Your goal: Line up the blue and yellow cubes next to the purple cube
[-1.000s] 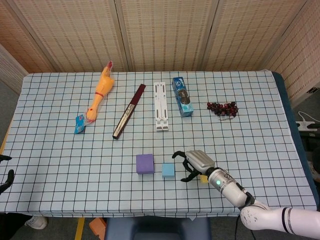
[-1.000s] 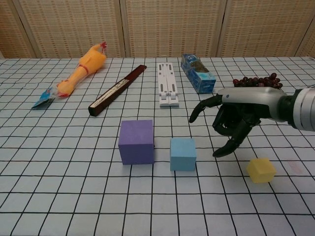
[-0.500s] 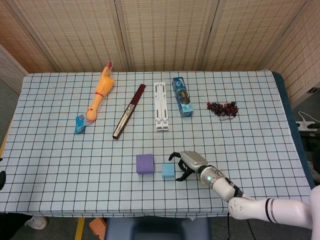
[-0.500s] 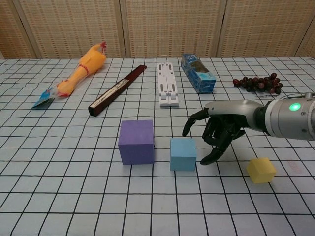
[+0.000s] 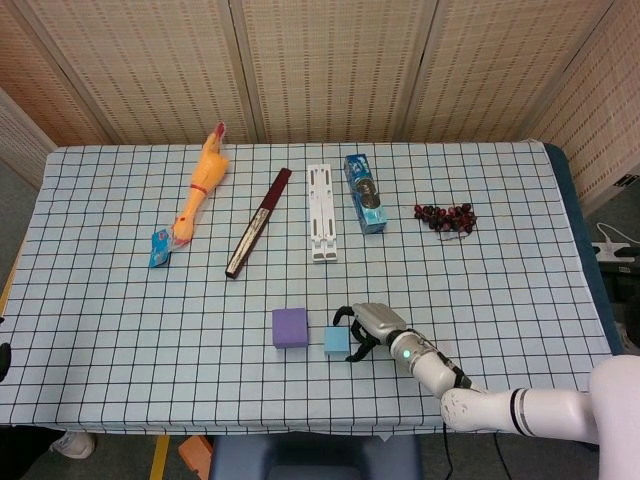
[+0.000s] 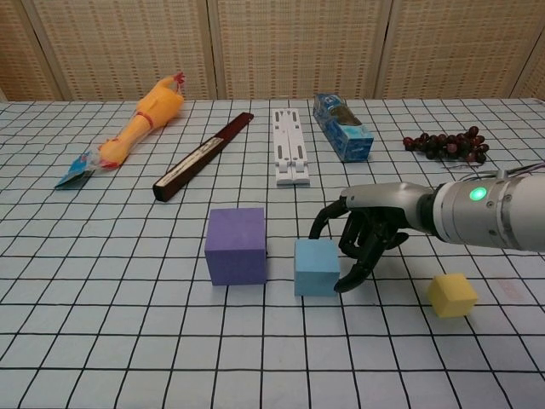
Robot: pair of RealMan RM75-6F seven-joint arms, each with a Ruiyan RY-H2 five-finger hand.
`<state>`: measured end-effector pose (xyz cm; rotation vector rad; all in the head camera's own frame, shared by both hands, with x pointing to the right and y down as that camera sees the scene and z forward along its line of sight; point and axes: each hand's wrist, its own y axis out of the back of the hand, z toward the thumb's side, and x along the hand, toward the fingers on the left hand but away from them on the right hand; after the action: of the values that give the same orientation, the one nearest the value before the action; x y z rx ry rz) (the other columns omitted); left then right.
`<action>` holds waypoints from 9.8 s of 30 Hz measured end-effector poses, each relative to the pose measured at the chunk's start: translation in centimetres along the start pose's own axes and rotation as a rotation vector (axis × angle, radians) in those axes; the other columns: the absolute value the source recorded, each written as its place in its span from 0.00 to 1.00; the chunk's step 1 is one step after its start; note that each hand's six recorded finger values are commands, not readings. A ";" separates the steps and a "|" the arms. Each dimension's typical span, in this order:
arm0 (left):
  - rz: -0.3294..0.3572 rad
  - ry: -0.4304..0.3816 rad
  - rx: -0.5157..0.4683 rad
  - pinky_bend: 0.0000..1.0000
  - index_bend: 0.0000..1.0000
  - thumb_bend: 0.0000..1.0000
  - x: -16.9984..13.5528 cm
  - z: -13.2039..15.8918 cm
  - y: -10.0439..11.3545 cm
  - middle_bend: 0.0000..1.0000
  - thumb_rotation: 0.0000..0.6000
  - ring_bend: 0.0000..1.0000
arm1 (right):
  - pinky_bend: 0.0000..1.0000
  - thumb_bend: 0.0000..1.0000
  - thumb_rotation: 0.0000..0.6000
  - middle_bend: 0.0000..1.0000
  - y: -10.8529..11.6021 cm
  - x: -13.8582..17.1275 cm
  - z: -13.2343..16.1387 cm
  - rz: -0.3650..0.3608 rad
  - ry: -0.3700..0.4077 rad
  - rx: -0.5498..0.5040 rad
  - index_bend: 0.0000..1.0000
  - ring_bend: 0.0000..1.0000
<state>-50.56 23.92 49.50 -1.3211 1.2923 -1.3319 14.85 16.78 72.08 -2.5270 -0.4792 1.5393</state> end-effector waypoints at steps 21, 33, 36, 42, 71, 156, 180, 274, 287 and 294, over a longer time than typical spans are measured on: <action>0.007 0.000 -0.010 0.41 0.38 0.42 0.0 0.0 0.1 0.37 1.00 0.30 | 1.00 0.00 1.00 0.87 0.7 -0.6 0.6 -0.109 0.016 -0.032 0.46 0.97; 0.011 0.002 0.002 0.41 0.37 0.42 0.0 0.0 0.1 0.37 1.00 0.30 | 1.00 0.00 1.00 0.87 2.2 -1.5 0.6 -0.123 0.031 -0.101 0.46 0.97; 0.015 0.008 0.002 0.41 0.37 0.42 0.0 0.0 0.1 0.37 1.00 0.30 | 1.00 0.00 1.00 0.87 2.4 -1.8 0.8 -0.118 0.043 -0.121 0.46 0.97; 0.016 0.012 -0.003 0.41 0.36 0.42 0.1 -0.1 0.1 0.37 1.00 0.30 | 1.00 0.00 1.00 0.87 2.6 -2.4 1.1 -0.095 0.072 -0.167 0.47 0.97; -0.006 0.043 -0.012 0.41 0.36 0.42 0.2 -0.5 -0.2 0.37 1.00 0.30 | 1.00 0.00 1.00 0.87 1.7 -4.1 1.5 -0.070 0.129 -0.182 0.48 0.98; -0.029 0.024 -0.013 0.41 0.36 0.42 0.0 -0.1 -0.3 0.37 1.00 0.30 | 1.00 0.68 1.00 0.90 3.1 1.3 -1.2 0.266 -0.084 -0.149 0.21 1.00; -0.030 0.023 -0.019 0.41 0.36 0.42 0.0 -0.1 -0.3 0.37 1.00 0.30 | 1.00 0.68 1.00 0.91 1.6 -0.1 -0.3 0.352 -0.019 -0.269 0.20 1.00; -0.061 0.024 0.014 0.42 0.36 0.42 -0.1 0.3 -0.7 0.39 1.00 0.32 | 1.00 0.00 1.00 0.92 -0.8 10.3 -11.8 -0.146 -0.086 0.152 0.41 1.00; -0.060 0.021 0.012 0.41 0.36 0.41 -0.2 0.4 -0.7 0.39 1.00 0.32 | 1.00 0.10 1.00 0.93 -0.8 9.9 -11.8 -0.147 -0.077 0.133 0.44 1.00; -0.061 0.021 0.012 0.42 0.36 0.41 -0.2 0.4 -0.7 0.39 1.00 0.32 | 1.00 0.17 1.00 0.93 -0.9 9.7 -11.8 -0.143 -0.074 0.116 0.46 1.00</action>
<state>-50.10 24.15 50.15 -1.3515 1.2652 -1.3971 29.28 21.44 69.69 -2.3031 -0.5510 1.5646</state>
